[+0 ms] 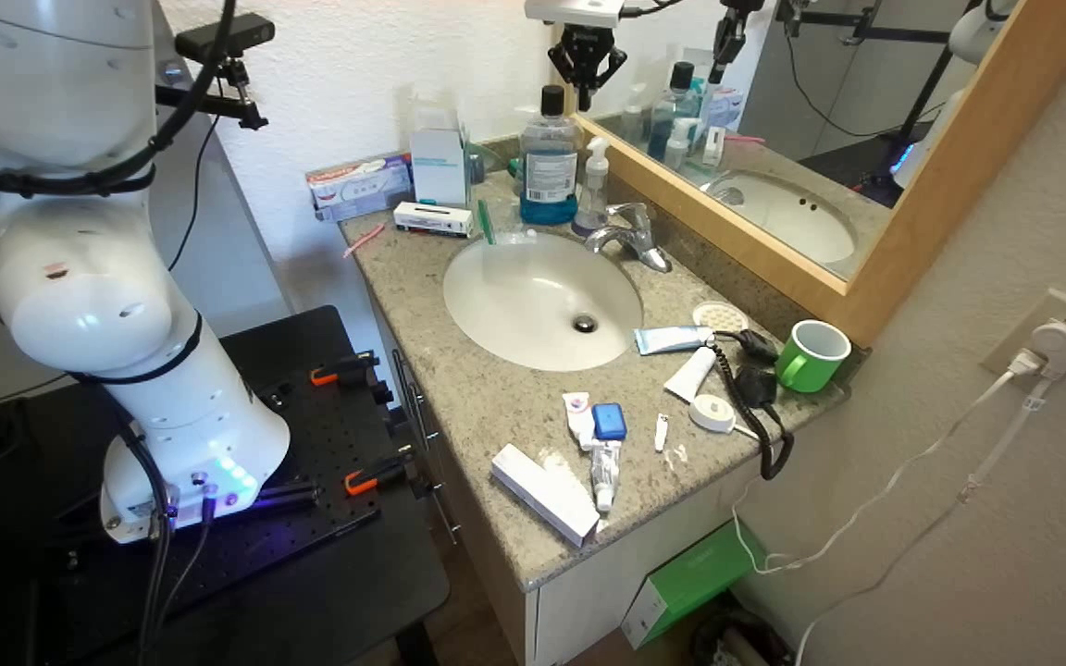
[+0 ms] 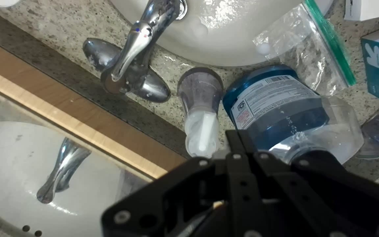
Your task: Push the top of the bottle on the left of the tap
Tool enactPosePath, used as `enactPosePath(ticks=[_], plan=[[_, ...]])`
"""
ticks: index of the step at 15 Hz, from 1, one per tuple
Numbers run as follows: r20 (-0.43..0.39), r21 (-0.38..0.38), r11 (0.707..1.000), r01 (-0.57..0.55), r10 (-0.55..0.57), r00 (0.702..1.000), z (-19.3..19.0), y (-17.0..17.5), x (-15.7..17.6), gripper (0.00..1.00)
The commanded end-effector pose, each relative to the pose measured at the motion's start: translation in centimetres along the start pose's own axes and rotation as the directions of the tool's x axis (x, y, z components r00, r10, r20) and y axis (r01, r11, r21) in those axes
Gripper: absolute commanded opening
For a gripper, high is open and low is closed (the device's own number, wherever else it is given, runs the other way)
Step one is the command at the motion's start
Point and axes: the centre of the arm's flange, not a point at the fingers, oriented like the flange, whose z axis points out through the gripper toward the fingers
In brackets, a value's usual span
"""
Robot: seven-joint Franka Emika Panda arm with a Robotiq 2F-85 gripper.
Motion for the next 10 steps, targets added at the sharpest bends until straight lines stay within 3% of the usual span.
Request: enactPosePath(ticks=[1,10], plan=[[-0.015,0.005,1.0,0.0,0.0,1.0,0.6,0.2,0.9,0.04],[-0.036,-0.002,1.0,0.019,-0.019,0.999,2.6,0.4,2.4,0.03]])
